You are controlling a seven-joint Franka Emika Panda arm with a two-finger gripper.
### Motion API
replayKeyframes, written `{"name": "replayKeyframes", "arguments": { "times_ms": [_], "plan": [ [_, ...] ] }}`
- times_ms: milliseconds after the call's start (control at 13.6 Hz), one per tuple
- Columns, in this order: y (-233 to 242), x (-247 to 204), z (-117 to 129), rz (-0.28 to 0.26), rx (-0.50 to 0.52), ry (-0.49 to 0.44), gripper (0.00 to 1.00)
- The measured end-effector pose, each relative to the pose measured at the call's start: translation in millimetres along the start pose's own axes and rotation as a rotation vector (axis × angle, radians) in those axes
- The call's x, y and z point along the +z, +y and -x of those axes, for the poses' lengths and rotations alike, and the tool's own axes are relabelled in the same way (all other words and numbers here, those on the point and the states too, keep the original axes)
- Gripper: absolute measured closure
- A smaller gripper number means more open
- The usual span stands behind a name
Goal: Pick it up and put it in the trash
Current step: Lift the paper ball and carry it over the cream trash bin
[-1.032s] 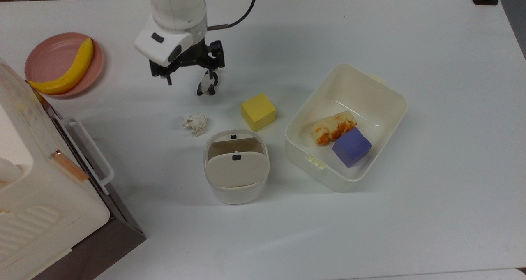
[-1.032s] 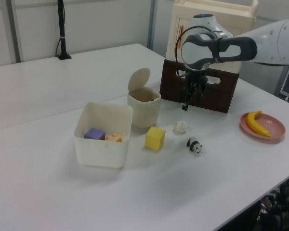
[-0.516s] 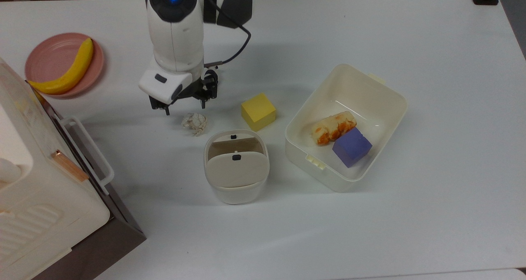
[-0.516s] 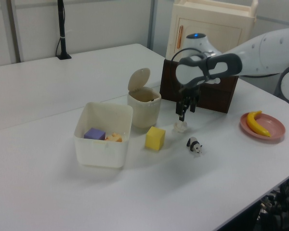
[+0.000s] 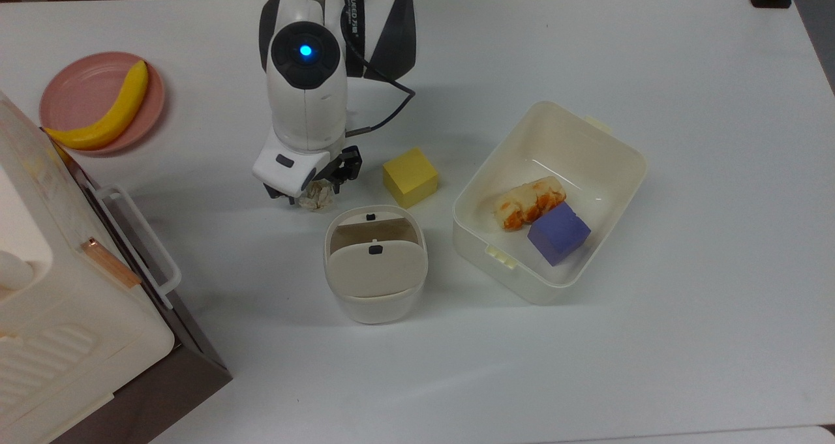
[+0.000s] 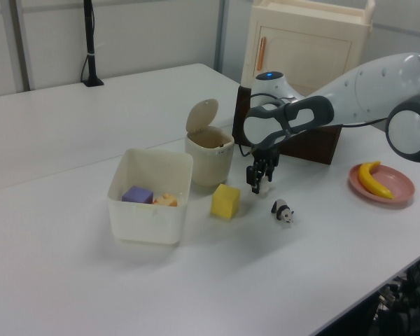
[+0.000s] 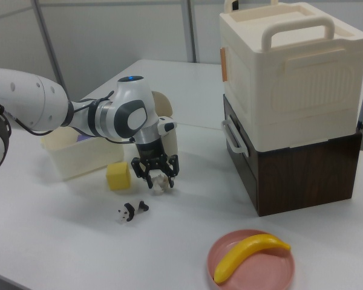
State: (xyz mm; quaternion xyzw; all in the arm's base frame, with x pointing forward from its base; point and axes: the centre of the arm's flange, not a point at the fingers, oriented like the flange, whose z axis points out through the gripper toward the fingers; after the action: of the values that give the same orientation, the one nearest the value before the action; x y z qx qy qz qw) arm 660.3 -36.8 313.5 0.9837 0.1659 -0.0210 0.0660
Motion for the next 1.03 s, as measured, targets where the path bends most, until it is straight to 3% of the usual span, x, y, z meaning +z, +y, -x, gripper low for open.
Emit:
{"name": "replayKeyframes", "arguments": {
  "times_ms": [74,147,221,295,369,516,590,811,1032],
  "plan": [
    [-3.1,-0.7,-1.5,0.001,-0.005,0.001,0.36],
    [-5.5,-4.4,-4.2,0.003,-0.010,0.008,0.54],
    [-5.0,-9.5,-6.3,0.007,-0.010,0.018,0.63],
    [-2.0,-23.2,-9.4,0.014,-0.007,0.036,0.79],
    [1.7,-42.8,-11.0,0.018,-0.003,0.041,0.89],
    [6.8,-90.8,-14.7,-0.005,0.022,0.059,0.89],
    [7.1,-122.3,-17.7,-0.042,0.043,0.088,0.89],
    [6.8,-171.2,-24.9,-0.106,0.090,0.175,0.89],
    [9.1,-193.0,-34.6,-0.111,0.176,0.276,0.88]
  ]
}}
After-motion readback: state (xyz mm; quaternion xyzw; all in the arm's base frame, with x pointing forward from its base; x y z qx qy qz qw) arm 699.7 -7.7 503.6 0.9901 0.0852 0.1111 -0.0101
